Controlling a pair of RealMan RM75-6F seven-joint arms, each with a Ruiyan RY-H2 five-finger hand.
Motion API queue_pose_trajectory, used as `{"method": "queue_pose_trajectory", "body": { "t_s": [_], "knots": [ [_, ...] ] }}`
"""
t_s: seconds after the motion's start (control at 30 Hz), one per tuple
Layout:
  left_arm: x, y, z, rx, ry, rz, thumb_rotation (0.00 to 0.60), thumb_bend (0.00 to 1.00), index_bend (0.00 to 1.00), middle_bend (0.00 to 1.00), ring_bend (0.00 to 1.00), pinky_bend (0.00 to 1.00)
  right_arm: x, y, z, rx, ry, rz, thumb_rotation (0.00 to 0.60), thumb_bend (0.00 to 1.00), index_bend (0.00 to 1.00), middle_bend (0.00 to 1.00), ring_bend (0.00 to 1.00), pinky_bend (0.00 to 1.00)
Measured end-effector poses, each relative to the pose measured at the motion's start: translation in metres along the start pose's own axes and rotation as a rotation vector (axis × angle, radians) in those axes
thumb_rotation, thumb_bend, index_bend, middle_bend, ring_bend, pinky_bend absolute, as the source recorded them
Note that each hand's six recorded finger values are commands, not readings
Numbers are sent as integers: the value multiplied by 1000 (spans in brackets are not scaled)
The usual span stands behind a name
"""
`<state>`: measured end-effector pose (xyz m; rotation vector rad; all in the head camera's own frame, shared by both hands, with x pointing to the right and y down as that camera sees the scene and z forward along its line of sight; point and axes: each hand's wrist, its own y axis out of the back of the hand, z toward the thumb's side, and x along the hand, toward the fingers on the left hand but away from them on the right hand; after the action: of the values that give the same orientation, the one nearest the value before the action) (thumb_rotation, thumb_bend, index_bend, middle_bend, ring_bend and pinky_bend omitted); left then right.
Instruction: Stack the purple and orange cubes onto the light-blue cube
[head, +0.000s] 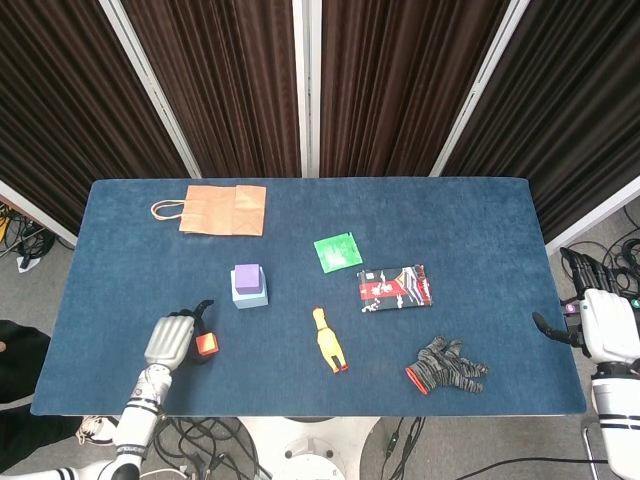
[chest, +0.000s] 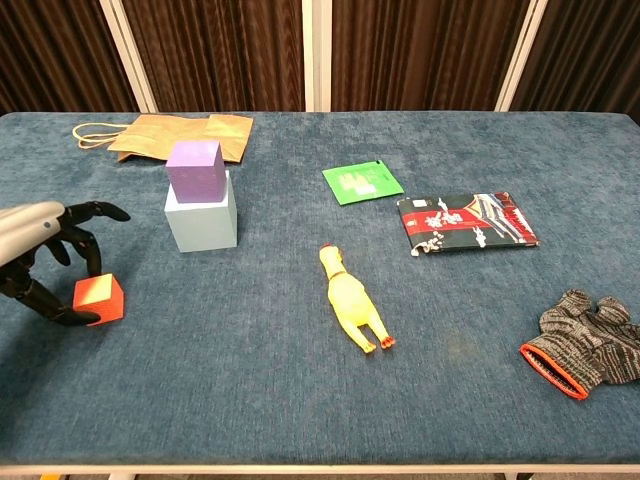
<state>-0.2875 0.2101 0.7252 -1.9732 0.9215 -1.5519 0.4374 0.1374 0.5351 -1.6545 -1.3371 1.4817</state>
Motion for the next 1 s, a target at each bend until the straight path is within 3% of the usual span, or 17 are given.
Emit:
{"method": "queue_pose_trajectory", "body": {
  "t_s": [0.53,0.73,1.0],
  "knots": [
    [-2,19,-4,-8,10,47,600,257,240,640,376,374,0,2,-3,-6,-6,-4,600,158,20,70,0,0],
    [2,62,-16,20,19,135,600,258,247,640,376,373,-1,1,-2,-3,-4,-1,600,159,20,70,0,0],
    [15,140,-18,88,-4,266,600,259,247,640,376,374,-1,-1,0,3,-1,0,600,158,20,70,0,0]
  ]
}}
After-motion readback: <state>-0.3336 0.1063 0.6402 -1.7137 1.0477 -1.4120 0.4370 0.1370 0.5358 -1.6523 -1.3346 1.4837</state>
